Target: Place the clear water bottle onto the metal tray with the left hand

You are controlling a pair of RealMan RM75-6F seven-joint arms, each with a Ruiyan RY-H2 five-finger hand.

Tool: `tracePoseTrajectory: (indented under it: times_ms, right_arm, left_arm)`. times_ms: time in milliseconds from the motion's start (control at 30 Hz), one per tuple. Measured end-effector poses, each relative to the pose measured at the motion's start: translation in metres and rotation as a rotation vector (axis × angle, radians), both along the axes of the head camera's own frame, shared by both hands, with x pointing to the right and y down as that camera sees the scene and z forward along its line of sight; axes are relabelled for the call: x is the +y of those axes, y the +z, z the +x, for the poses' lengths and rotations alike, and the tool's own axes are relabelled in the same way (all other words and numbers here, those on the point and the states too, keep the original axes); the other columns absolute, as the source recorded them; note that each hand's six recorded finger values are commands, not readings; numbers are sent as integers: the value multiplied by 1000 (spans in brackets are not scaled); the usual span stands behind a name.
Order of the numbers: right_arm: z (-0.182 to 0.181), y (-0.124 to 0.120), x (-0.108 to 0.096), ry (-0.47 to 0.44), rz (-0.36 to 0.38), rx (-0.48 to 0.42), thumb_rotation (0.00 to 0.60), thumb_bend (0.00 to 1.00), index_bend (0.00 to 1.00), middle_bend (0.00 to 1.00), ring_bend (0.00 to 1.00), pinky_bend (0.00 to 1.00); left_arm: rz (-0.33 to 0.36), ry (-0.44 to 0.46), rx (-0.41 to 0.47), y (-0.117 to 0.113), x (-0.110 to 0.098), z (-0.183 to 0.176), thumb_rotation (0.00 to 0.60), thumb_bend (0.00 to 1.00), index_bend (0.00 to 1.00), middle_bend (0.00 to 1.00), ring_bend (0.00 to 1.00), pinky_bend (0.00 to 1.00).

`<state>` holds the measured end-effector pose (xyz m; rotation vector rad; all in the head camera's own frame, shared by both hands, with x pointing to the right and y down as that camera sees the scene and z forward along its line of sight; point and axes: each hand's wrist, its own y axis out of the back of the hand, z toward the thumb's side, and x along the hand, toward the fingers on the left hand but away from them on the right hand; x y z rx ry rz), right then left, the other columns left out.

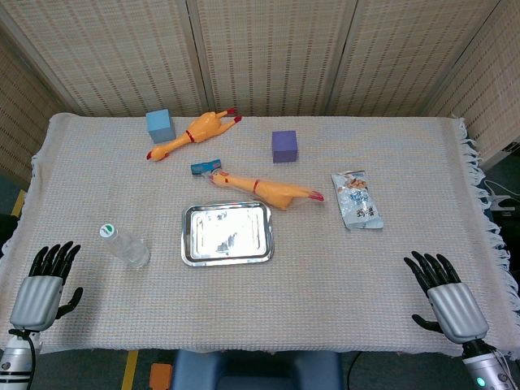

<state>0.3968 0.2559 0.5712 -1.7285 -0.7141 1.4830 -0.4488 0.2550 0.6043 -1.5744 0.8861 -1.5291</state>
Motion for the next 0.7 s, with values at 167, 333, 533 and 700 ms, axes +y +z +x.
tracePoseTrajectory:
  times_ms: [167,333,533,700]
  right_arm:
    - [0,0,-1,3,4,-2,600,28,0,0,0,0]
    - [1,-1,-4,14,15,-9,600,28,0,0,0,0]
    - [2,-1,-6,18,18,-14,600,28,0,0,0,0]
    - [0,-2,-5,8,22,-22,600,28,0,0,0,0]
  left_arm:
    - [3,1,29,1,-1,2,600,371,0,0,0,78]
    - [5,-55,165,3,-3,6,600,346,0,0,0,107]
    - [-8,-235,487,10,2,2,600,330,0,0,0,71]
    - [-51,-440,779,23,-4,-1,600,313,0,0,0,45]
